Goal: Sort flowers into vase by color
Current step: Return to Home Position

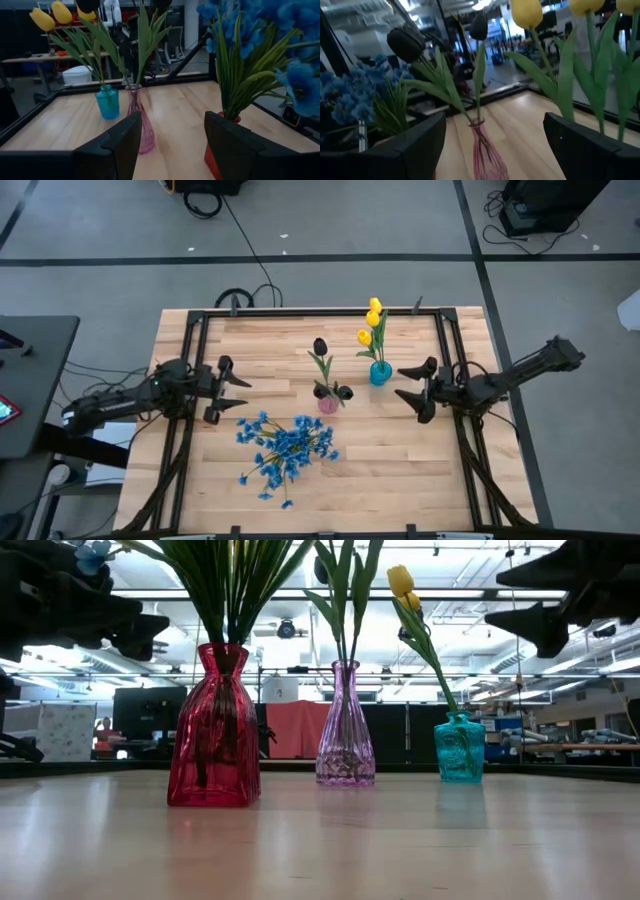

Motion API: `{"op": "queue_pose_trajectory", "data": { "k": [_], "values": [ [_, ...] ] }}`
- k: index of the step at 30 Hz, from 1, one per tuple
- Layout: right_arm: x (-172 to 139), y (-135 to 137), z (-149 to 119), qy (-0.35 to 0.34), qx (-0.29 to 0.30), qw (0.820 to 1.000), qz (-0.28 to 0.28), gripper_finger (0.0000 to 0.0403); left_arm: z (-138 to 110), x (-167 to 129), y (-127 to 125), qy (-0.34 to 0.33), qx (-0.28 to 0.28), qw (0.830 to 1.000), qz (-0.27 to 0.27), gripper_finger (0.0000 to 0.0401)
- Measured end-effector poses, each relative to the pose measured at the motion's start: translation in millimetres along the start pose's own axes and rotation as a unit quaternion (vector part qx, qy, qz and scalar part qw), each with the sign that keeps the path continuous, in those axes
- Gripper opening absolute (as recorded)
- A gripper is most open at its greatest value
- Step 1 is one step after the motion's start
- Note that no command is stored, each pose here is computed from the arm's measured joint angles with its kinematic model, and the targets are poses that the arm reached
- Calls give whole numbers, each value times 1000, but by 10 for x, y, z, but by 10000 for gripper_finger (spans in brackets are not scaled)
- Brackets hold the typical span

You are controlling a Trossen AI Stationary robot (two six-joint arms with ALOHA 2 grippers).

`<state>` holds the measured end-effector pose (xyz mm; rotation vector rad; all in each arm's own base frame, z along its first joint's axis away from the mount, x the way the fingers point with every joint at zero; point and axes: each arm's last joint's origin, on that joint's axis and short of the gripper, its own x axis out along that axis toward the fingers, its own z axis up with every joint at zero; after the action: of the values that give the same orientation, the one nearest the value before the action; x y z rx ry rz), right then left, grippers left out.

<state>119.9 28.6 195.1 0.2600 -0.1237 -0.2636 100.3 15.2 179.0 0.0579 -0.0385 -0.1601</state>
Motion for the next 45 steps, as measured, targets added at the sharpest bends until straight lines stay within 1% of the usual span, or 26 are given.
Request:
{"op": "queue_pose_trajectory", "data": {
  "k": [5,8,12,15,17,23,28,31,34,39,45],
  "values": [
    [-78,2,277,16,-1,1000,5,342,0,-60,-22,-5,3,1000,10,223],
    [-164,-25,440,16,-9,1000,15,331,-10,-78,-30,-2,2,1000,11,223],
    [-293,-114,496,29,-11,999,11,304,-33,-78,-31,10,-1,1000,10,223],
    [-353,-168,449,25,7,1000,16,283,-46,-71,-33,4,-1,1000,6,223],
    [-362,-198,343,26,7,1000,16,272,-62,-60,-35,-15,-6,1000,-3,223],
    [-296,-209,42,29,0,999,15,248,-61,-60,-36,-16,-6,1000,-6,223],
    [-278,-228,-122,47,12,999,13,231,-61,-60,-38,-16,-14,1000,-9,223],
    [-270,-220,-137,43,25,999,20,219,-62,-60,-38,-16,-17,1000,-9,223],
    [-265,-217,-145,33,26,999,24,205,-63,-59,-36,-16,-17,1000,-5,223],
    [-262,-244,-146,19,29,999,-22,187,-65,-60,-14,-15,-20,999,32,223],
    [-261,-244,-147,19,33,999,-23,187,-41,-61,-13,-27,-14,999,34,223]
  ]
}}
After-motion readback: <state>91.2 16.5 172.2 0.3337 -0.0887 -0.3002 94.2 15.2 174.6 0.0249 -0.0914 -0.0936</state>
